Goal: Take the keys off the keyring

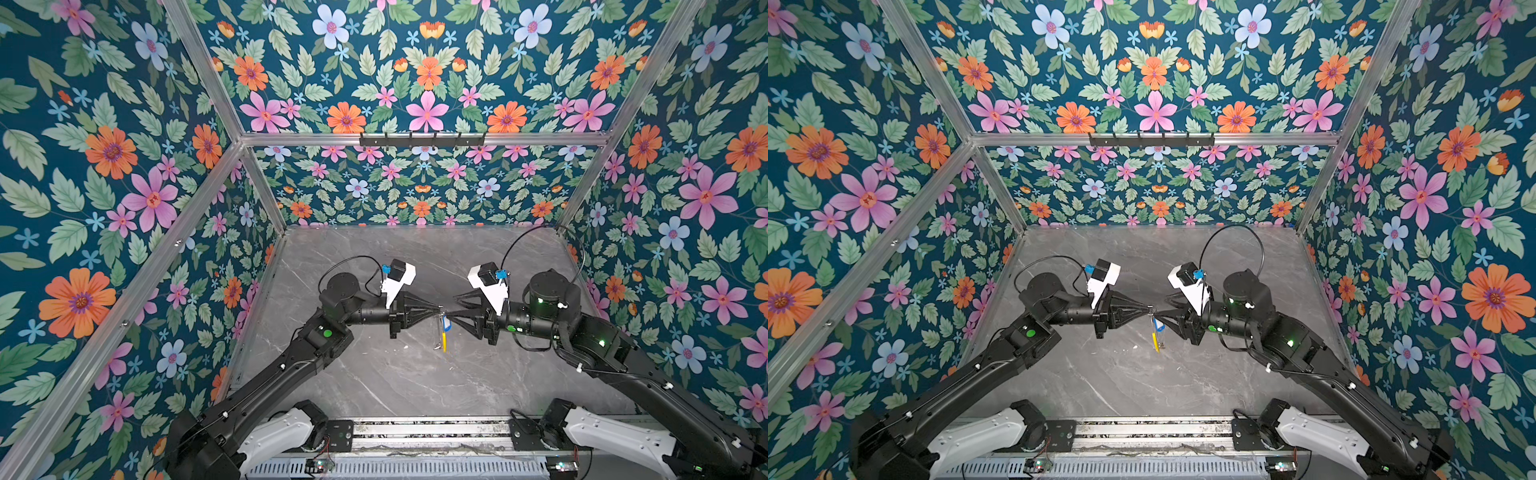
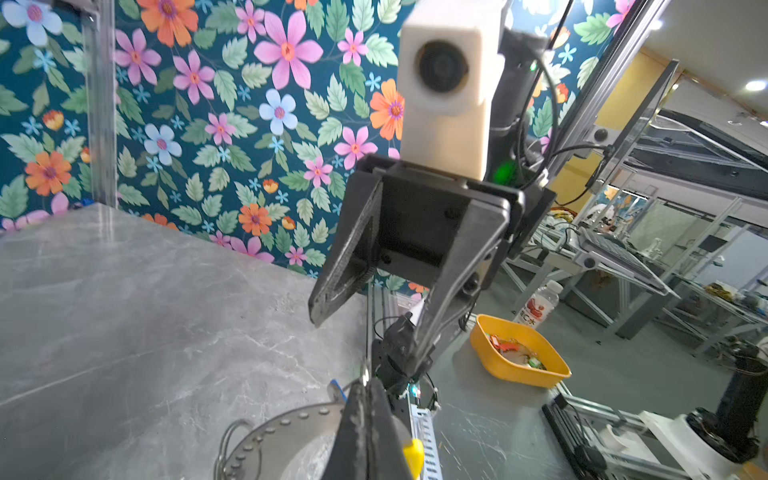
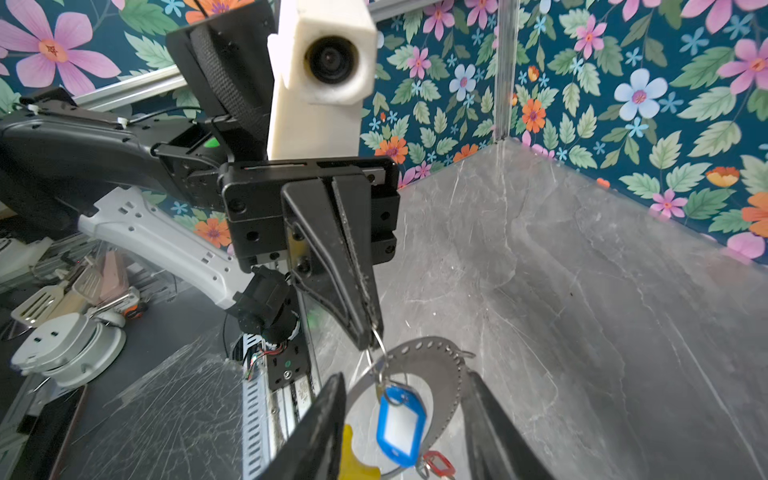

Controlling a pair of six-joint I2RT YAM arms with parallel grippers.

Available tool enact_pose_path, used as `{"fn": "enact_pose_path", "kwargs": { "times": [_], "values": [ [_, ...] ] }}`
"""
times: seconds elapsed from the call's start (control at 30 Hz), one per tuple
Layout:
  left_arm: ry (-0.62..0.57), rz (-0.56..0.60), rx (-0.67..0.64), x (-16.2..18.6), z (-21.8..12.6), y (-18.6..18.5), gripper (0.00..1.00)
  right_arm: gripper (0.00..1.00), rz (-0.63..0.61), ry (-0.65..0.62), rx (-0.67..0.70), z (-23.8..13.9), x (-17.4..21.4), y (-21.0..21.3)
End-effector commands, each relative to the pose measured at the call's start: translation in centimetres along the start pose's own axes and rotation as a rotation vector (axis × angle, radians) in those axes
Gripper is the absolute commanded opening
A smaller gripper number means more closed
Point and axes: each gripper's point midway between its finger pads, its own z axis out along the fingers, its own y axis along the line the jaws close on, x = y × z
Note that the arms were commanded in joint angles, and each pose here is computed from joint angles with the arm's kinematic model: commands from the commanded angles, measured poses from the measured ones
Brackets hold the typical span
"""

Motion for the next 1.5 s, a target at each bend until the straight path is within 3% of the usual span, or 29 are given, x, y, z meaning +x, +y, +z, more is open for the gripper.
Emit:
{"fn": "enact_pose_path", "kwargs": {
  "times": [0.0,0.4,0.53,0.83,1.1,1.37,1.47],
  "values": [
    [-0.125,0.097,0.001,-2.5,-0.5,-0.8,0.00,0.51,-0.007,-0.073,0.003,0.1,-1.3,-0.1],
    [-0.131,0.113,0.132,-2.0,-0.7,-2.8,0.00,0.62,-0.031,-0.003,-0.085,0.2,1.6,1.2],
    [-0.133,0.090,0.181,-1.8,-0.7,-3.3,0.00,0.62,-0.027,-0.004,-0.188,0.0,1.8,2.5],
    [-0.160,0.070,0.262,-1.7,-1.1,-4.5,0.00,0.58,-0.021,0.019,-0.278,0.3,2.1,3.7],
    [-0.169,0.055,0.267,-1.5,-1.1,-4.4,0.00,0.41,-0.015,0.017,-0.296,0.8,1.9,3.8],
    [-0.175,0.052,0.266,-1.5,-1.1,-4.3,0.00,0.50,-0.013,0.012,-0.261,1.3,1.6,3.0],
    [-0.183,0.051,0.263,-1.6,-1.1,-4.2,0.00,0.47,-0.015,0.008,-0.269,1.4,1.4,3.2]
  ]
}}
